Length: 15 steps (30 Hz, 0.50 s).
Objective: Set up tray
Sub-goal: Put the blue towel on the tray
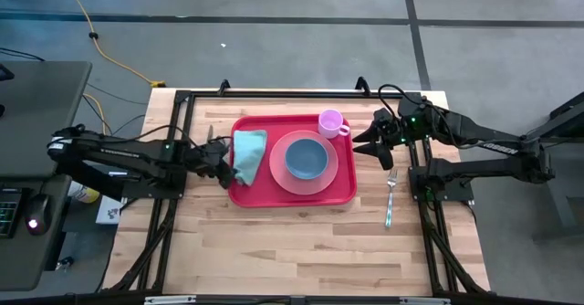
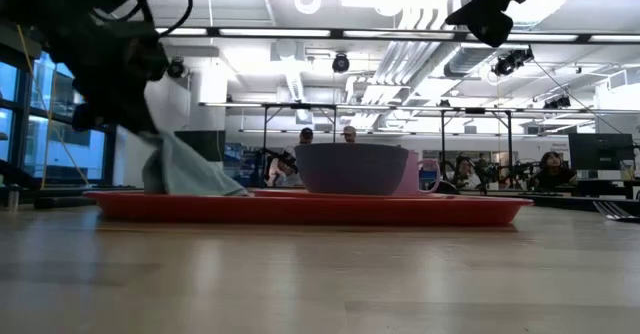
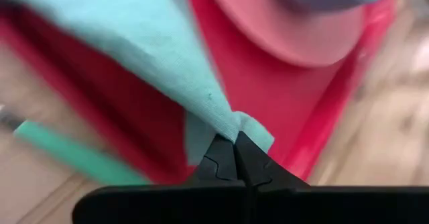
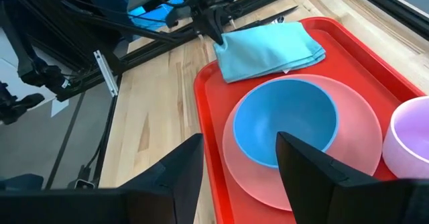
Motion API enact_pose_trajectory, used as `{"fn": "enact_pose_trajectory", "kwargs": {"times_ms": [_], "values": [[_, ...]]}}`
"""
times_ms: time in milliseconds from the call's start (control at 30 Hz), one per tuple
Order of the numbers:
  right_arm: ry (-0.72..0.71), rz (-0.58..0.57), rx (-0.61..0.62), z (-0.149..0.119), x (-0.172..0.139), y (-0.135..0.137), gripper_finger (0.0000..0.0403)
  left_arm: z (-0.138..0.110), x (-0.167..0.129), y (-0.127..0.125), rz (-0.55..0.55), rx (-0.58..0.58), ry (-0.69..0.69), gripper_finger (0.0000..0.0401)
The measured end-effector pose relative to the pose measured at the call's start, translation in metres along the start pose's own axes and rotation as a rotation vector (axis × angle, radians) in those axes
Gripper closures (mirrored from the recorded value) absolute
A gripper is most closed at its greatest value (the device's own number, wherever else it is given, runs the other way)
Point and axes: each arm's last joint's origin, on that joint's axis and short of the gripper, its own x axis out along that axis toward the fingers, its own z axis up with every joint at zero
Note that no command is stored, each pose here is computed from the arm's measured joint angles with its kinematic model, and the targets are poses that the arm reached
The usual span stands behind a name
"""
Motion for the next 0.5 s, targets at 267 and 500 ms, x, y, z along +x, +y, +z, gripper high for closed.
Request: {"fn": "enact_pose_trajectory", "kwargs": {"times_ms": [267, 500], "values": [[-0.004, -0.011, -0.003, 0.0, 0.0, 0.0, 0.0236, -0.008, 0.006, 0.006, 0.084, -0.004, 0.112, 0.039], [-0.014, -0.043, -0.004, 0.0, 0.0, -0.001, 0.0236, -0.004, 0.013, 0.003, 0.107, -0.009, 0.038, 0.0393]]}}
